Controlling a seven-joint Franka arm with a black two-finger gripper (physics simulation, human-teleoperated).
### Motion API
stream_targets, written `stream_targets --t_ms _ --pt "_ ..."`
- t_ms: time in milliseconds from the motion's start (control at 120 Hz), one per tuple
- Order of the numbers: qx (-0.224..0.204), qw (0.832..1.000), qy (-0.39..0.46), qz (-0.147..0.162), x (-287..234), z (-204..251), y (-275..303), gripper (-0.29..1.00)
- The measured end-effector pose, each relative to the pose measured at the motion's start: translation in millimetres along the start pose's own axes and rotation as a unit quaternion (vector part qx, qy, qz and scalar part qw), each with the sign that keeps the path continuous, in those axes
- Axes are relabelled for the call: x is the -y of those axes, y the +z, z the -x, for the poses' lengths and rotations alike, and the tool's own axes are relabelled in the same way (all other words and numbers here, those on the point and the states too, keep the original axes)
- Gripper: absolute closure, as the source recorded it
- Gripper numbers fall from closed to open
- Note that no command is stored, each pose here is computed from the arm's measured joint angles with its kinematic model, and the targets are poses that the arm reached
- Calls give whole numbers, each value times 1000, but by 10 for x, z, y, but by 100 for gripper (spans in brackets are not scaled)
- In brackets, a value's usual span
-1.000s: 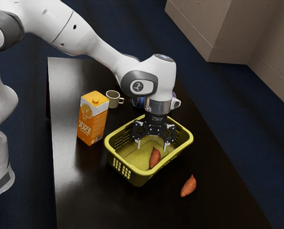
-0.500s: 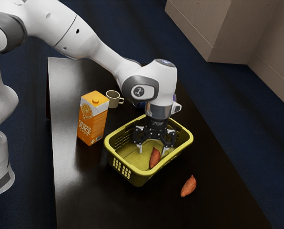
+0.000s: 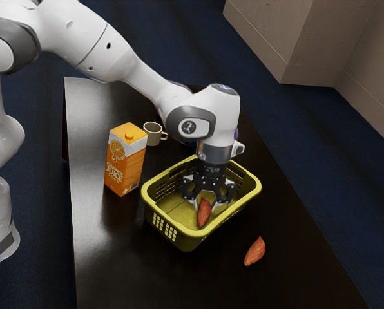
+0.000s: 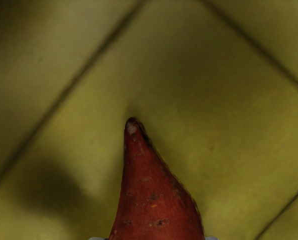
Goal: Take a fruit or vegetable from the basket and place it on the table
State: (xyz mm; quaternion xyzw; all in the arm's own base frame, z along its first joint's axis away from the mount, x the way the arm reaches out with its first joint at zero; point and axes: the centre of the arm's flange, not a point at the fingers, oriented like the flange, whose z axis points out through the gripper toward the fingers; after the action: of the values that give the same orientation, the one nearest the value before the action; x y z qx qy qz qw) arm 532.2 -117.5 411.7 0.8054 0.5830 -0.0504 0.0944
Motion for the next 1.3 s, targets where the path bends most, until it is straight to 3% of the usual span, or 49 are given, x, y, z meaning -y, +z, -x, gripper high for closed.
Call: stream_targets --t_ms 267,517,783,1075,1250,1300 --pt "3 1000 6 13 -2 62 -130 54" --pt "0 995 65 74 -291 519 -1181 54" --pt "16 984 175 43 -163 1674 -1170 54" --pt "15 976 216 23 -122 2125 -1016 54" --pt "14 975 221 20 -124 2171 -997 54" --pt "14 975 220 20 -125 2159 -995 41"
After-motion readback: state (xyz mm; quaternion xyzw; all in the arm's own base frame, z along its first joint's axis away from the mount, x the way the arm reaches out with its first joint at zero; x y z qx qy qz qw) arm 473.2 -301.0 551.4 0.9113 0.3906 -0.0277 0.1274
